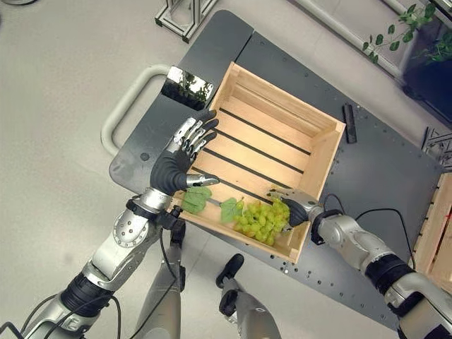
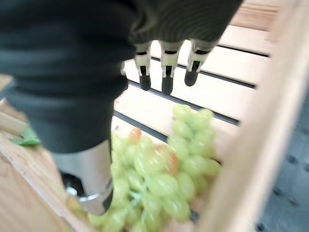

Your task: Pick up the fruits from the basket on one side to the basket on the other side

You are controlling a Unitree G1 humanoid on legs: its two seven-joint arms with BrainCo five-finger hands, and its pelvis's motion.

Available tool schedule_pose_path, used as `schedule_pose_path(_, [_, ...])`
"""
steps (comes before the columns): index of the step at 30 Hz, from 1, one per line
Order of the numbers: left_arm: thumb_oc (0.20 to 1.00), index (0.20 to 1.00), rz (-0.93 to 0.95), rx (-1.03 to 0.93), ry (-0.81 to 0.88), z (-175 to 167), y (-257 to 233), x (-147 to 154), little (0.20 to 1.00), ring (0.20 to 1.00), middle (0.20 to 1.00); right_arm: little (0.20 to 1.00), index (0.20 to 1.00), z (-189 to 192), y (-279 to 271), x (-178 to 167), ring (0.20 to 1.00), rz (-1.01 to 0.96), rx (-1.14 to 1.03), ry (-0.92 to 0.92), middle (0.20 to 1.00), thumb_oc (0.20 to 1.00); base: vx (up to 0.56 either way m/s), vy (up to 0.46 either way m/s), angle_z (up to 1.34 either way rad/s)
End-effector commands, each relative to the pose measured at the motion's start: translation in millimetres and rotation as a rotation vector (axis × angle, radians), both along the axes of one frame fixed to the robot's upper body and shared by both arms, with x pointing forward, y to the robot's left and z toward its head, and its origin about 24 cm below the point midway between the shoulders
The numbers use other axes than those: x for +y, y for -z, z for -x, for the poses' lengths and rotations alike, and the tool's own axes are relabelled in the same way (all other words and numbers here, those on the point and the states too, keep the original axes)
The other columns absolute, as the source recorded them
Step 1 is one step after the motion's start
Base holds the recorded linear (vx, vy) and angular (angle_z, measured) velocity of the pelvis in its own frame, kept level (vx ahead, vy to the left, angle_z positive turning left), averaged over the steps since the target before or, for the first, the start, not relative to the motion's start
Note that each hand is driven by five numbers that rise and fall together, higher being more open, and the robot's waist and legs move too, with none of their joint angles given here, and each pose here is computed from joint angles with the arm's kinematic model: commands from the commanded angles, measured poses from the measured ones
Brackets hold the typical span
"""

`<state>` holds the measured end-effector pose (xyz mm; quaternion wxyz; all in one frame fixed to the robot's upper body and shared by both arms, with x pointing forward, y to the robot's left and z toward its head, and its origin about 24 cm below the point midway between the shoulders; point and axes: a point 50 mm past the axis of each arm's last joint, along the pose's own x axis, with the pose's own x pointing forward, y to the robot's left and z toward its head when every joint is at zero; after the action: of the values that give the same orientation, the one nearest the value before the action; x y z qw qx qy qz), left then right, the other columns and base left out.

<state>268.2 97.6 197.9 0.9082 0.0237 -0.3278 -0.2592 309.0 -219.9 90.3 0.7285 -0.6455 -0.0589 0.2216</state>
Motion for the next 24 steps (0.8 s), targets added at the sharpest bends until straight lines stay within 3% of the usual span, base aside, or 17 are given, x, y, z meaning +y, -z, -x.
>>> schedule_pose_path(1, [1.000, 1.000, 0.017, -0.187, 0.002, 11, -30, 0, 1.000, 1.000, 1.000, 1.000, 1.000, -2, -36, 3, 1.000, 0.007, -0.086, -0.081, 1.000, 1.000, 0.00, 0.000, 0.00])
schedule_pose_path(12, [1.000, 1.000, -0.020, -0.225, -0.014, 11, -34, 1, 1.000, 1.000, 1.000, 1.000, 1.000, -1, -37, 6, 1.000, 0.180, -0.039, -0.175, 1.000, 1.000, 0.00, 0.000, -0.01])
schedule_pose_path(19, [1.000, 1.000, 0.002, -0.222, 0.001, 11, -34, -7, 1.000, 1.000, 1.000, 1.000, 1.000, -23, -28, 25, 1.000, 0.290, -0.078, -0.204, 1.000, 1.000, 0.00, 0.000, 0.00])
schedule_pose_path(24, [1.000, 1.000, 0.019, -0.219, 0.004, 11, -35, -12, 1.000, 1.000, 1.000, 1.000, 1.000, -30, -24, 42, 1.000, 0.266, -0.116, -0.213, 1.000, 1.000, 0.00, -0.001, 0.01])
